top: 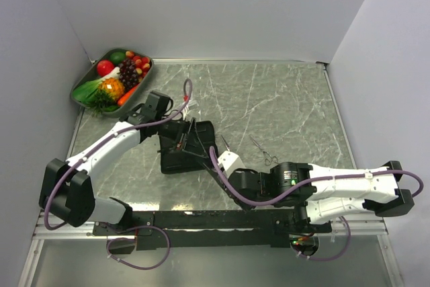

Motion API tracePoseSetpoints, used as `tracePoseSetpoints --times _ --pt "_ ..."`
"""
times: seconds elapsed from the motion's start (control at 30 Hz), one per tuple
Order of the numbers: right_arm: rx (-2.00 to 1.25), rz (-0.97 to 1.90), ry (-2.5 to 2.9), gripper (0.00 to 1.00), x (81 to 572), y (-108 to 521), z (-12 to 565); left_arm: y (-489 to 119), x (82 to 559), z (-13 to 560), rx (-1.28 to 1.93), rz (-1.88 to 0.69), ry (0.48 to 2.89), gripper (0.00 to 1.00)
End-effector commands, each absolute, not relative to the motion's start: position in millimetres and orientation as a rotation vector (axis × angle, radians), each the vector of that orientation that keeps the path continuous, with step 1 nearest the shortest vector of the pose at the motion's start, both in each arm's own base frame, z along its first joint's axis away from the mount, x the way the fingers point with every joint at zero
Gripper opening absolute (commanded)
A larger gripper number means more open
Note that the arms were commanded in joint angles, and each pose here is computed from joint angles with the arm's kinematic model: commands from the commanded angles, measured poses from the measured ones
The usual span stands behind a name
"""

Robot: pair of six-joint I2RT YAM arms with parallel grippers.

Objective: Sort the hair-cutting tools

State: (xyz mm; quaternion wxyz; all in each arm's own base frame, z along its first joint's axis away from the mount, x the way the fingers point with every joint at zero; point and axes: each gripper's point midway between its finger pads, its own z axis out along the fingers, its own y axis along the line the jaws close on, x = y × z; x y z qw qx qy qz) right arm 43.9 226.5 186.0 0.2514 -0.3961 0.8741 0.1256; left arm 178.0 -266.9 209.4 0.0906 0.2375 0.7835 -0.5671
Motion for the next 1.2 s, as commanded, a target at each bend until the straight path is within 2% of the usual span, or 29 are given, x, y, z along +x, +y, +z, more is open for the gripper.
tracePoseSetpoints --times 0.0,0.27,0.43,0.6,0.63,0.73,1.0,1.07,1.1,1.17 --pt "-1.115 0.319 2.302 0.25 53.6 221.0 203.1 -278.0 160.8 223.7 0.866 -1.783 2.262 0.94" --pt "-1.13 0.308 2.243 0.25 65.2 224.3 207.0 -284.7 145.1 223.9 0.93 -1.833 2.294 0.78" --pt "-1.121 0.321 2.231 0.26 73.9 224.5 208.9 -284.6 142.3 228.2 0.951 -1.837 2.28 0.73" --pt "-1.134 0.33 2.22 0.26 78.2 225.6 209.1 -285.6 140.9 230.8 0.968 -1.869 2.263 0.58" --pt "-1.127 0.331 2.224 0.26 80.1 225.4 208.7 -285.6 139.7 232.9 0.981 -1.886 2.249 0.5" --pt "-1.128 0.337 2.222 0.26 81.4 224.9 208.9 -287.0 140.0 236.4 1.005 -1.904 2.226 0.37" --pt "-1.15 0.343 2.21 0.26 82.4 226.1 207.6 -291.6 145.3 236.1 1.032 -1.936 2.214 0.22" --pt "-1.154 0.353 2.211 0.26 81.8 226.1 207.1 -292.4 146.9 235.5 1.035 -1.933 2.216 0.04" --pt "-1.153 0.354 2.211 0.26 82.5 226.5 206.5 -292.6 147.1 235.2 1.036 -1.935 2.215 0.01" --pt "-1.153 0.356 2.21 0.26 83.2 225.8 206.1 -293.1 147.0 234.2 1.038 -1.941 2.219 0.01"
